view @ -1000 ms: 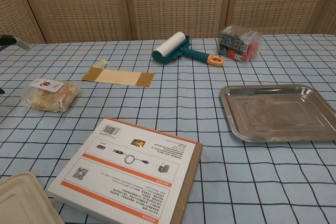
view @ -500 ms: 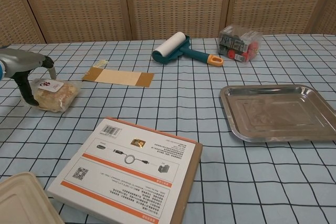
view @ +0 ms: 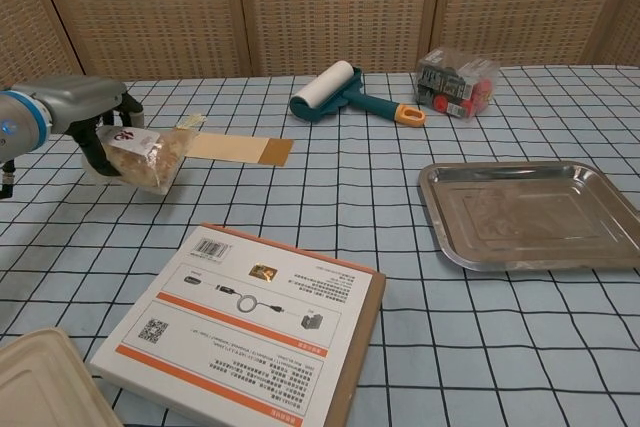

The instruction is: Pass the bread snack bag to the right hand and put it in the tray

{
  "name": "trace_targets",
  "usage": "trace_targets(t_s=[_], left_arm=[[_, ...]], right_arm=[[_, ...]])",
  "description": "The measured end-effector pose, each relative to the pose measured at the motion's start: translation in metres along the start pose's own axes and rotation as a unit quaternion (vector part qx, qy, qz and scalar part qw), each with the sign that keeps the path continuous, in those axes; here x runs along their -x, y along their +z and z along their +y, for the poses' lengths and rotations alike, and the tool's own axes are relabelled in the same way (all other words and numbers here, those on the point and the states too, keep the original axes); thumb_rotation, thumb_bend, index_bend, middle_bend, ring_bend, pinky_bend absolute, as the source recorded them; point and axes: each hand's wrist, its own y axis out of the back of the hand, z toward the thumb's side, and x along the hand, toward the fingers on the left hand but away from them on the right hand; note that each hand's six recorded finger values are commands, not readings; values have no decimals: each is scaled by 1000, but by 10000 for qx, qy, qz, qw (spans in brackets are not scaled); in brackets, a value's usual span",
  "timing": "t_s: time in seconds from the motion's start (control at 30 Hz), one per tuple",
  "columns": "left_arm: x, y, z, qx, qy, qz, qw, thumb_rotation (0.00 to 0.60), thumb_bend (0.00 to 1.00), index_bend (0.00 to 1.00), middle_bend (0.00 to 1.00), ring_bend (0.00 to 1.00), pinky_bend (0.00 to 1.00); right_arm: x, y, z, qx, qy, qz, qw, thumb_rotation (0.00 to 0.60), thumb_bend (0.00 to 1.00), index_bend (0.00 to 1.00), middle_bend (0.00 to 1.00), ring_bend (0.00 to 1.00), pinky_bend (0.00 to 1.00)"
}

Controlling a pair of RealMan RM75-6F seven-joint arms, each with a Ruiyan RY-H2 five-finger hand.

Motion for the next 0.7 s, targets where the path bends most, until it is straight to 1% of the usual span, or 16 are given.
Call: trace_targets(t_s=[0.1, 0.17, 0.23, 0.33, 0.43, 0.57, 0.63, 0.67, 0.7], left_arm=[[0, 21, 14, 199, 214, -256, 9992, 600, 384, 608, 364, 375, 404], [-1, 44, 25, 267, 363, -518, 9976, 600, 381, 602, 363, 375, 404], [-3, 70, 32, 324, 441, -737, 9958, 600, 379, 595, 354, 375, 400], [-7, 104, 36, 388, 465, -957, 9936, 600, 379, 586, 339, 375, 393], [-11, 135, 35, 443, 420, -1119, 9918, 600, 377, 582, 330, 368, 392], [-19, 168, 30, 435, 339, -1225, 9909, 600, 375, 575, 303, 349, 380], [-23, 183, 26, 394, 274, -1274, 9907, 600, 368, 533, 258, 310, 341], [-24, 190, 24, 377, 233, -1305, 9905, 600, 352, 470, 195, 259, 293], [-25, 196, 22, 360, 186, -1338, 9902, 600, 312, 362, 113, 181, 221]], right_arm=[[0, -1, 1, 20, -5, -20, 10000, 600, 111, 42, 0, 0, 0], [1, -3, 1, 39, 1, -50, 10000, 600, 111, 42, 0, 0, 0], [1, -4, 2, 57, 7, -68, 10000, 600, 110, 42, 0, 0, 0], [2, -6, 3, 82, -12, -79, 9999, 600, 110, 42, 0, 0, 0], [2, -8, 6, 110, -40, -112, 9999, 600, 111, 42, 0, 0, 0], [2, -12, 8, 148, -59, -154, 9998, 600, 110, 42, 0, 0, 0], [2, -14, 10, 163, -71, -170, 9997, 600, 111, 42, 0, 0, 0], [2, -15, 10, 170, -75, -180, 9997, 600, 111, 42, 0, 0, 0], [2, -15, 11, 175, -77, -189, 9996, 600, 111, 42, 0, 0, 0]])
